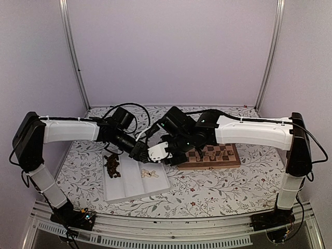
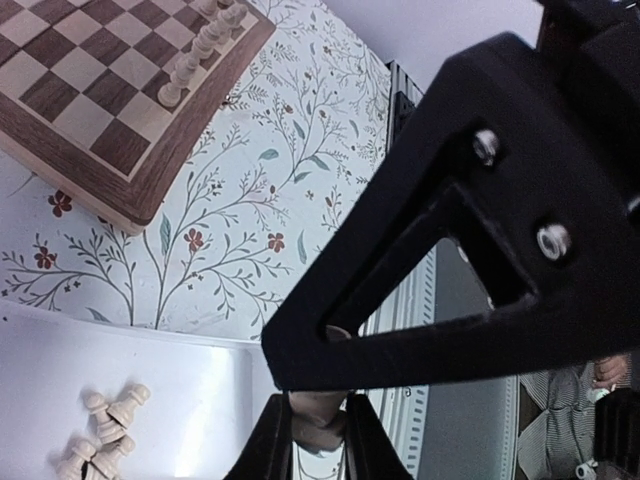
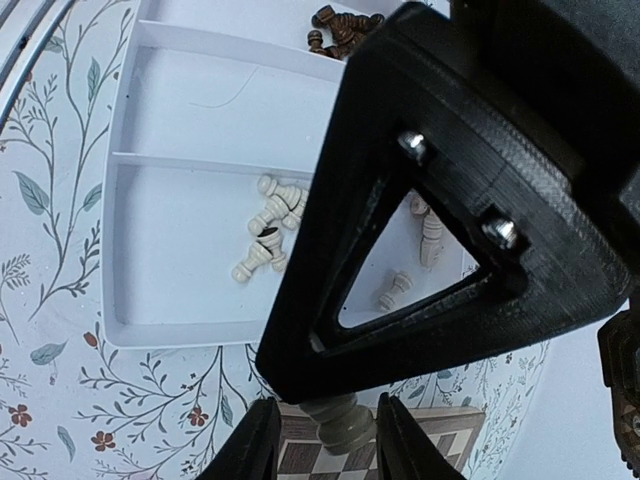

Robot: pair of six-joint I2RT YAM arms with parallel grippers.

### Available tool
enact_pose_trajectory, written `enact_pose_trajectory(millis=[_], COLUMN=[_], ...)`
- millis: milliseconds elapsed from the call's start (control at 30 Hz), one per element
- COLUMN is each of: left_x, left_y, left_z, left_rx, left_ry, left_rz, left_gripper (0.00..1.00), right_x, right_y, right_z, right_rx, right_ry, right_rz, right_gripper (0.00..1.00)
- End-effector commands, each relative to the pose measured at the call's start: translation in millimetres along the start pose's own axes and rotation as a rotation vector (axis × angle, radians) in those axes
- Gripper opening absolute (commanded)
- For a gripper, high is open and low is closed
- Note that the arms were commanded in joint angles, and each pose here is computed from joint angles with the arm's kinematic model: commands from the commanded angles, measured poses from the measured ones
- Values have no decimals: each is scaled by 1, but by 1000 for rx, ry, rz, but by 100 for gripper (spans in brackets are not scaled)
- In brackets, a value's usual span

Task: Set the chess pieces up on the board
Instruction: Place the chess piece on the chessboard.

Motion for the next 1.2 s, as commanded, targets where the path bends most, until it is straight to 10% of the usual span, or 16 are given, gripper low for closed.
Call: enact_pose_trajectory(millis=[0, 267, 767, 1167], left_x=[6, 8, 65, 90], left_y=[-2, -1, -66, -105], left_z=[3, 9, 71, 5], left_rx=[-19, 41, 291, 197], left_ry=[-3, -19, -550, -551], left_rz=[8, -25, -424, -562], left_gripper=[10, 22, 49, 52], right_x=[10, 4, -33, -55], right_y=[0, 4, -13, -11], right_z=[-8, -10, 74, 126], right_rx=[3, 10, 179, 265], right_ry=[-11, 2, -546, -840], right_rz=[27, 3, -628, -777], right_gripper=[30, 6, 4, 5])
Point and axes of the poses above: each gripper's point midway between its finger pads, its own z axis back along the fingers, its own y axis along the line the jaws close on, x = y × z, the point moved 1 cm from there along z, back along the fingers, and after that the axes turned 9 degrees about z, right-handed, at the moved point
